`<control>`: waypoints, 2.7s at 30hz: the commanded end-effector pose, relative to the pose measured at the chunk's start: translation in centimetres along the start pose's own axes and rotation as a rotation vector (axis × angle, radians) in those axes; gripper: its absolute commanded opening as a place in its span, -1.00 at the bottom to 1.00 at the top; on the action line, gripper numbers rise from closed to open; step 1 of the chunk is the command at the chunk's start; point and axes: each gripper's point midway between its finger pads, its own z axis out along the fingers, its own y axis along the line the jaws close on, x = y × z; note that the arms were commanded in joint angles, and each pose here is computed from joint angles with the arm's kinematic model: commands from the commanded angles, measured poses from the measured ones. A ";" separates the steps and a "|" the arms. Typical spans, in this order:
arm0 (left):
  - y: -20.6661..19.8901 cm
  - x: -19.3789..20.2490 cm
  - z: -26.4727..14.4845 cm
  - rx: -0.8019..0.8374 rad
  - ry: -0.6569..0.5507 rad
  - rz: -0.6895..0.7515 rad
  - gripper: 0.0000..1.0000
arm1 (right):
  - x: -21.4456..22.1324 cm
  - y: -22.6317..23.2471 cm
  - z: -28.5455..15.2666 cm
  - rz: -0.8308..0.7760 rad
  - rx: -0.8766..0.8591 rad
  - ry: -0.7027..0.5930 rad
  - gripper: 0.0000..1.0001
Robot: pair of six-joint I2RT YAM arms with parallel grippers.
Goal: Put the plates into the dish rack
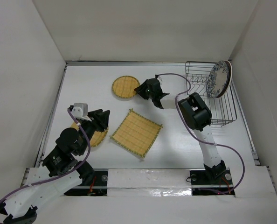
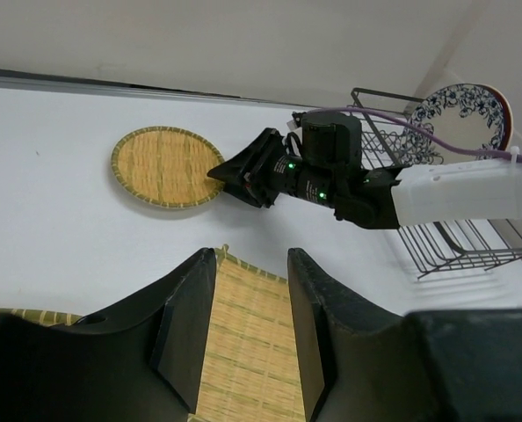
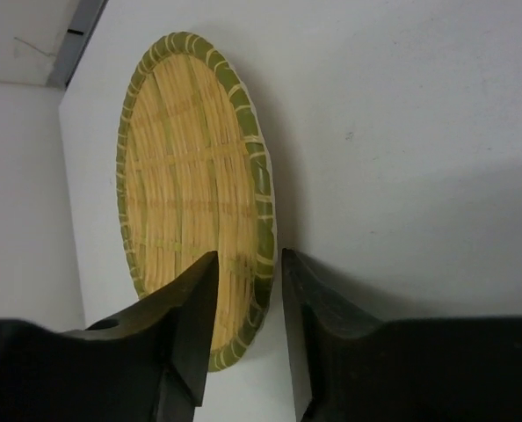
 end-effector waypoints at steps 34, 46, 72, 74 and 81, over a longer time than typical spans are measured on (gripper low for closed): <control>-1.0 -2.7 -1.5 0.085 -0.097 -0.045 -0.23 | -26.9 5.2 -34.8 -0.559 0.328 -0.898 -1.00; -1.6 -3.1 -2.1 0.130 -0.109 -0.060 -0.22 | -37.1 -0.4 -41.2 -0.742 0.817 -0.835 -1.00; -2.6 -2.5 -1.8 0.173 -0.083 -0.053 -0.19 | -37.8 -11.3 -30.2 -0.914 0.965 -0.334 -1.00; -2.6 -2.7 -1.9 0.176 -0.087 -0.053 -0.19 | -37.8 -12.5 -30.0 -0.908 0.996 -0.317 -1.00; -2.5 -2.7 -1.8 0.167 -0.088 -0.053 -0.19 | -36.6 -14.4 -27.8 -0.900 0.974 -0.272 -1.00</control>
